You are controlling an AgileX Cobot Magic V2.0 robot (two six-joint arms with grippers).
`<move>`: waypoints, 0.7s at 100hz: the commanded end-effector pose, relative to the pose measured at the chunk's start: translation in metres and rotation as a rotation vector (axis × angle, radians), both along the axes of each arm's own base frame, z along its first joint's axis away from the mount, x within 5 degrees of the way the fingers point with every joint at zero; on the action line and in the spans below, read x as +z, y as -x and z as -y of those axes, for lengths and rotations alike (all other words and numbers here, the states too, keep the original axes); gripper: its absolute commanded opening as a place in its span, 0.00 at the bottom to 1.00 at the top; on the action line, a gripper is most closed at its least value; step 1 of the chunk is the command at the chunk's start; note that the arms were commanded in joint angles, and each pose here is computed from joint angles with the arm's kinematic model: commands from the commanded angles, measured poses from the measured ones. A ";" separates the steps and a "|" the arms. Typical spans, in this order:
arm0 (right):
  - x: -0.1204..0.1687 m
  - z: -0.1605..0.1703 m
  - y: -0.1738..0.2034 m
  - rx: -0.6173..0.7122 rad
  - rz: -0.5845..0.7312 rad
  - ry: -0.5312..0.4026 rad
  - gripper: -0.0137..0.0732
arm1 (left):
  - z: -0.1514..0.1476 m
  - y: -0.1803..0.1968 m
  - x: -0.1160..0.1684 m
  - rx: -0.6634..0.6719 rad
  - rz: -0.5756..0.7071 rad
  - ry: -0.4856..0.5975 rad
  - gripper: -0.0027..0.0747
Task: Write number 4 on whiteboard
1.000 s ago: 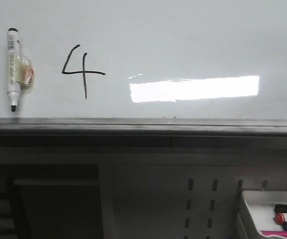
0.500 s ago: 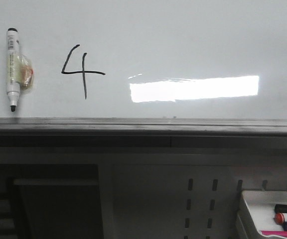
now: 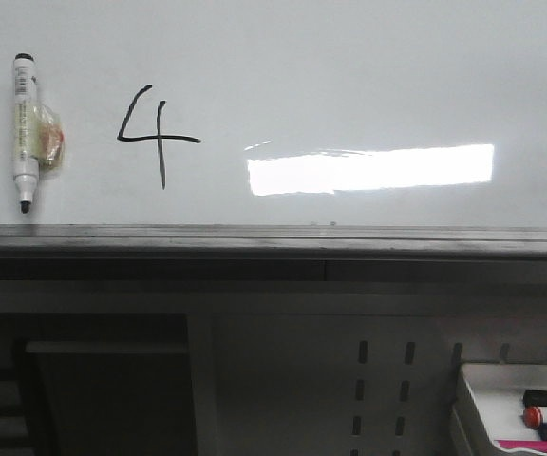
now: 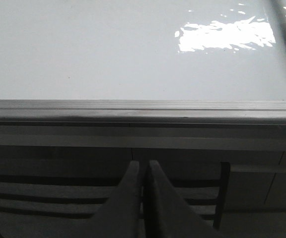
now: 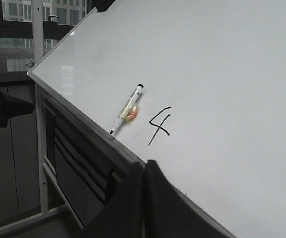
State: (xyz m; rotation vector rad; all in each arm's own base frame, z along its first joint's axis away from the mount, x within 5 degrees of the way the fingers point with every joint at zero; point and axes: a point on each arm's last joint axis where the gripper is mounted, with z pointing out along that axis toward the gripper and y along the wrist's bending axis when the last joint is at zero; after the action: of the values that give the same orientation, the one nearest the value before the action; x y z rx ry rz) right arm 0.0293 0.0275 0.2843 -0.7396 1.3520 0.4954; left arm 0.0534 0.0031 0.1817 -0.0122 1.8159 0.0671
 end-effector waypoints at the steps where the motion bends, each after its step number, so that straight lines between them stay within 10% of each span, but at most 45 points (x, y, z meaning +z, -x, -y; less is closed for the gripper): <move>1: 0.015 0.001 0.001 0.000 0.073 -0.057 0.08 | 0.000 -0.001 -0.005 -0.003 0.048 0.000 0.01; 30: -0.002 -0.002 -0.004 -0.057 0.066 -0.042 0.08 | 0.000 -0.001 -0.005 -0.003 0.048 0.000 0.01; 70: -0.042 0.011 -0.025 -0.503 0.040 -0.131 0.08 | 0.000 -0.001 -0.005 -0.003 0.048 0.000 0.01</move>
State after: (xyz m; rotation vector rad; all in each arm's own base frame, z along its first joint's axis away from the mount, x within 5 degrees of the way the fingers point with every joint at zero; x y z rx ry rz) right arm 0.0526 0.0211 0.2342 -0.3942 1.4714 0.1998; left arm 0.0533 0.0031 0.1816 -0.0106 1.8176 0.0683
